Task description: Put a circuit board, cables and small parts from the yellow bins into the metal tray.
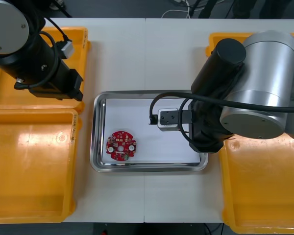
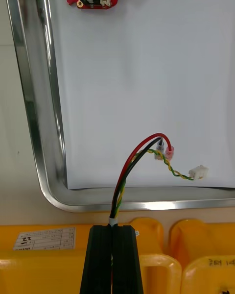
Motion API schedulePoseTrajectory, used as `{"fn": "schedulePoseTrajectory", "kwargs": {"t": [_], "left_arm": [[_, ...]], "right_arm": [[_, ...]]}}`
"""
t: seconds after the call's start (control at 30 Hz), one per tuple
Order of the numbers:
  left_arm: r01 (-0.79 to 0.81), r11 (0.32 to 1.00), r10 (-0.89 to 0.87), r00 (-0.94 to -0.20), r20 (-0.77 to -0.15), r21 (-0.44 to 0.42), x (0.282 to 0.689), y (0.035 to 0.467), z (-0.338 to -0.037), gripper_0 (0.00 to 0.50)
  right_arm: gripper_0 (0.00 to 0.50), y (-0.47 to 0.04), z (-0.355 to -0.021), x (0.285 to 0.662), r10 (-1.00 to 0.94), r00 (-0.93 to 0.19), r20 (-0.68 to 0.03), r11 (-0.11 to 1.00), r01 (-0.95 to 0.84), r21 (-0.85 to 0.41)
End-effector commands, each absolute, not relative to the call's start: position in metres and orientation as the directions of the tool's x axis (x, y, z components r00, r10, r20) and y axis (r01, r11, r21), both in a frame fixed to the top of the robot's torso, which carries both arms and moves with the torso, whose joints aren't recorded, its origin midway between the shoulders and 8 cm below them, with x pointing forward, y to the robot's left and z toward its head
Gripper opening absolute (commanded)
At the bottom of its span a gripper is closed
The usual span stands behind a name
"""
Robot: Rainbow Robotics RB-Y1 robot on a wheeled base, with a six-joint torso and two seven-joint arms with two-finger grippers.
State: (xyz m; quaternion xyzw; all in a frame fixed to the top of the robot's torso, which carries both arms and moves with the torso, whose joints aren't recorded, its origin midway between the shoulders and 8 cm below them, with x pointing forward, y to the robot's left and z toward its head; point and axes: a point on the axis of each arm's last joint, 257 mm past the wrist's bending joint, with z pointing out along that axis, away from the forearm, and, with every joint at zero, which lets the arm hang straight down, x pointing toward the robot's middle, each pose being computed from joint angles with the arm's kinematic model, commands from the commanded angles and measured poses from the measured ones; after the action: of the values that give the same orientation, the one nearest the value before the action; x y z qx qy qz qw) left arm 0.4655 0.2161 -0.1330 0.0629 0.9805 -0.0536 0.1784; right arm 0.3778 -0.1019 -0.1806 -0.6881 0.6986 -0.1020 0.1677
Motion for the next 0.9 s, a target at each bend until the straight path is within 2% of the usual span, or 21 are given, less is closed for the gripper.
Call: {"fn": "schedulePoseTrajectory", "kwargs": {"t": [0.03,0.37,0.6,0.77,0.9], "left_arm": [[0.110,0.994,0.098,-0.898,-0.428,-0.004,0.491,0.264,-0.101,0.500],[0.063,0.997,0.072,-0.890,-0.450,0.037,0.505,0.330,-0.085,0.500],[0.046,0.996,0.073,-0.889,-0.453,0.071,0.507,0.362,-0.078,0.500],[0.012,0.999,0.031,-0.899,-0.438,0.048,0.507,0.379,-0.083,0.500],[0.008,0.996,0.045,-0.891,-0.452,0.084,0.517,0.397,-0.085,0.500]], "right_arm": [[0.000,-0.076,-0.181,0.382,-0.993,0.033,-0.110,0.013,-0.920,-0.393],[0.000,-0.061,-0.208,0.388,-0.997,0.071,-0.029,-0.051,-0.897,-0.439],[0.000,-0.052,-0.221,0.394,-0.997,0.071,-0.027,-0.053,-0.905,-0.421],[0.000,-0.044,-0.225,0.400,-0.997,0.073,-0.029,-0.053,-0.901,-0.430],[0.000,-0.044,-0.234,0.406,-0.997,0.074,-0.026,-0.056,-0.902,-0.427]]}}
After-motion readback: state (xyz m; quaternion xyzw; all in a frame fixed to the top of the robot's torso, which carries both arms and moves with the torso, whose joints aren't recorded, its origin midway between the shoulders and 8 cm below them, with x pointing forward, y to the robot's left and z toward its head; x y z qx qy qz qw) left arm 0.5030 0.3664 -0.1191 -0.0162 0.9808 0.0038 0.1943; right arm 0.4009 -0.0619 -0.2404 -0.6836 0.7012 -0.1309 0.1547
